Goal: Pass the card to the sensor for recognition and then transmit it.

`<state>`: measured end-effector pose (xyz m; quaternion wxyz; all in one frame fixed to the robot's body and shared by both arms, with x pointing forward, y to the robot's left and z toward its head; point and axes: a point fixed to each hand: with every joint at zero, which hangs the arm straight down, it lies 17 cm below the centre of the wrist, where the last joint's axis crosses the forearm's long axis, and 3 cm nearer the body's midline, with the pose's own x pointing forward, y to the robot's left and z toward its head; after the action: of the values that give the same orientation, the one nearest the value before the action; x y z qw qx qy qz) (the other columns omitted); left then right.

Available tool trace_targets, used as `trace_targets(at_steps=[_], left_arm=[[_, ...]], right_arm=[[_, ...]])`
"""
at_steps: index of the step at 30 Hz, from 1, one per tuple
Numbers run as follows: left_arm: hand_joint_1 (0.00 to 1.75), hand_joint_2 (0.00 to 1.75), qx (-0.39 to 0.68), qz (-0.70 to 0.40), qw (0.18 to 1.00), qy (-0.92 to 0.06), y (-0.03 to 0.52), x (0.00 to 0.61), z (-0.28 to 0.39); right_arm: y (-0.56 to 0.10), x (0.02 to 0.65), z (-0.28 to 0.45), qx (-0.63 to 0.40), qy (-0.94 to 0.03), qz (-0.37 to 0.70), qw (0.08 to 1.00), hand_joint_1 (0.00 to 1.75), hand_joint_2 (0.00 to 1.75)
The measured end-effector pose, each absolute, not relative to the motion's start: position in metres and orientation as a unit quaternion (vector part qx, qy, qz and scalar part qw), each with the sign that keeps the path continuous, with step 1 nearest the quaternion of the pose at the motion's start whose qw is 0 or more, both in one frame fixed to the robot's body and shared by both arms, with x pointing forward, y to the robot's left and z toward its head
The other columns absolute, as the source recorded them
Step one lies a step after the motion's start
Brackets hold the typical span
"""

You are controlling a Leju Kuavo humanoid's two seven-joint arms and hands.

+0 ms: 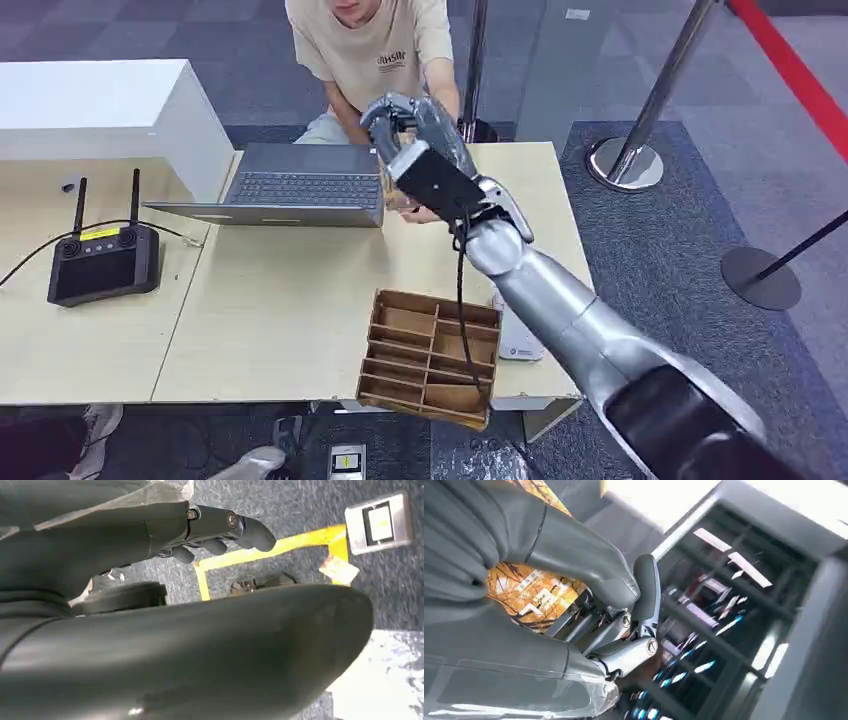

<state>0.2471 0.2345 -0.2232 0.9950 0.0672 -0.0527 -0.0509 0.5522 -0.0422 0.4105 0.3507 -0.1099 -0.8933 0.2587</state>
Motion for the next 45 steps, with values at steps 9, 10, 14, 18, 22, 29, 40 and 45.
trace_targets(at_steps=[9, 10, 14, 18, 22, 29, 40, 45], left_arm=[[0.00, 0.00, 0.063, -0.062, 0.995, -0.047, 0.221, 0.244, -0.222], [0.00, 0.00, 0.063, -0.063, 0.995, -0.047, 0.220, 0.243, -0.222], [0.00, 0.00, 0.063, -0.063, 0.995, -0.047, 0.218, 0.243, -0.222], [0.00, 0.00, 0.062, -0.064, 0.995, -0.046, 0.215, 0.242, -0.222], [0.00, 0.00, 0.062, -0.064, 0.995, -0.045, 0.214, 0.241, -0.222], [0.00, 0.00, 0.064, -0.062, 0.995, -0.039, 0.214, 0.238, -0.223], [0.00, 0.00, 0.062, -0.066, 0.996, -0.027, 0.214, 0.232, -0.224], [0.00, 0.00, 0.063, -0.068, 0.995, -0.023, 0.214, 0.231, -0.224]], right_arm=[[-0.058, 0.603, 0.401, -0.305, -0.824, 0.316, 0.358, 1.75, 1.75], [-0.058, 0.605, 0.400, -0.329, -0.815, 0.326, 0.349, 1.75, 1.75], [-0.045, 0.604, 0.398, -0.405, -0.782, 0.371, 0.296, 1.75, 1.75], [-0.034, 0.602, 0.389, -0.449, -0.753, 0.406, 0.259, 1.75, 1.75], [-0.033, 0.597, 0.389, -0.485, -0.742, 0.406, 0.221, 1.75, 1.75], [-0.043, 0.600, 0.370, -0.502, -0.725, 0.414, 0.224, 0.10, 1.75], [-0.055, 0.609, 0.329, -0.504, -0.690, 0.460, 0.241, 0.00, 0.00], [-0.058, 0.611, 0.322, -0.507, -0.682, 0.471, 0.240, 0.00, 0.00]])
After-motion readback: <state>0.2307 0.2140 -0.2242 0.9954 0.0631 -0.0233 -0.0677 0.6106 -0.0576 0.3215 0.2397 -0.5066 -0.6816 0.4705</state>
